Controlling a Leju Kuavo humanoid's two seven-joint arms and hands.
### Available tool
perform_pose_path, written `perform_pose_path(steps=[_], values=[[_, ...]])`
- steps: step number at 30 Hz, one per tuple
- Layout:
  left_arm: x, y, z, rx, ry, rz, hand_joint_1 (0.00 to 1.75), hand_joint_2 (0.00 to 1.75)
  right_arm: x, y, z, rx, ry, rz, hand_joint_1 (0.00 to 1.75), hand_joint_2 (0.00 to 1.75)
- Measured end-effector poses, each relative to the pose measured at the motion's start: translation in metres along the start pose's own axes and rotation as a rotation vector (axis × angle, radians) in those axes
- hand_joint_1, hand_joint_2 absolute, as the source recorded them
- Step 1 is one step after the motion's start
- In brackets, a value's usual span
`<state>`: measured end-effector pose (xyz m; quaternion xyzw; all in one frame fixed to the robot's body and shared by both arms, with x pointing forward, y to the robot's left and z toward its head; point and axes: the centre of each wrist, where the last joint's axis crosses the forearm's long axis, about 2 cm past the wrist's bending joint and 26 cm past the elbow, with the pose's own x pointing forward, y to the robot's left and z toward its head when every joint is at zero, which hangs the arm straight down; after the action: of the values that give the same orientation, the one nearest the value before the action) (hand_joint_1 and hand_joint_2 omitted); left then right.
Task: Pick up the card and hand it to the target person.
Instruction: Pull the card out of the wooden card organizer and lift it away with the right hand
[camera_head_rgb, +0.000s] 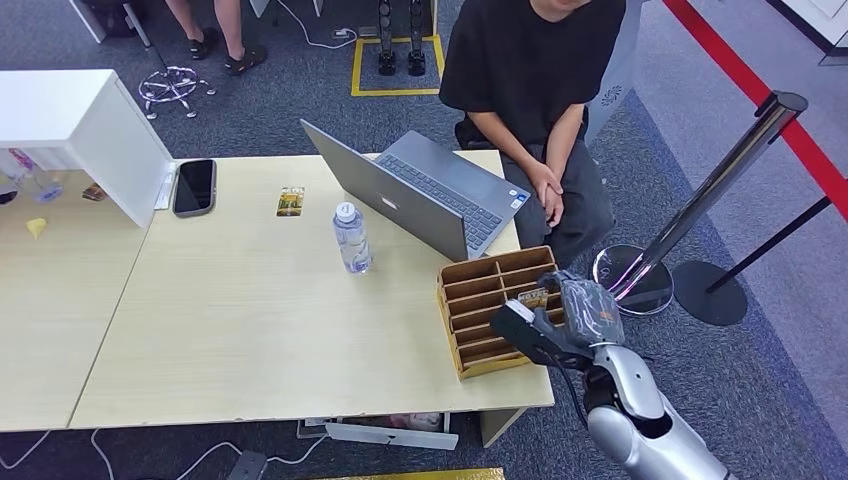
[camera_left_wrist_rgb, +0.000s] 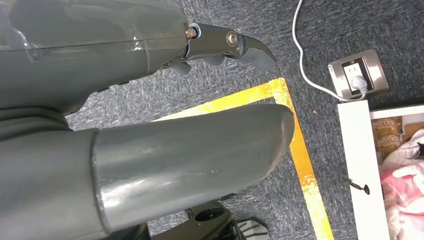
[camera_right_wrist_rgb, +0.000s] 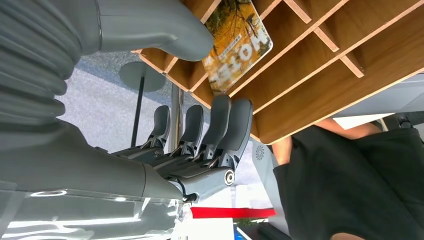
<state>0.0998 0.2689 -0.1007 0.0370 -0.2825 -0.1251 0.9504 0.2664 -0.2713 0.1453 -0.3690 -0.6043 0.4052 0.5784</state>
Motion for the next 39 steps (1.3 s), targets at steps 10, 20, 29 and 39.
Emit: perform_pose_path(steps=[10, 20, 29, 39], values=[[0.002, 0.000, -0.001, -0.002, -0.003, -0.001, 0.00, 0.00, 0.002, 0.002, -0.003, 0.007, -0.006, 0.012, 0.90, 1.75], [0.002, 0.001, -0.001, -0.002, -0.003, -0.003, 0.00, 0.00, 0.001, 0.004, -0.004, 0.006, 0.001, 0.018, 0.91, 1.75], [0.002, 0.000, -0.001, -0.004, -0.003, -0.006, 0.00, 0.00, 0.001, 0.004, -0.004, 0.003, -0.003, 0.027, 0.93, 1.75], [0.002, 0.001, -0.001, -0.005, 0.002, -0.013, 0.00, 0.00, 0.003, 0.012, -0.002, 0.046, -0.014, 0.039, 0.92, 1.75]])
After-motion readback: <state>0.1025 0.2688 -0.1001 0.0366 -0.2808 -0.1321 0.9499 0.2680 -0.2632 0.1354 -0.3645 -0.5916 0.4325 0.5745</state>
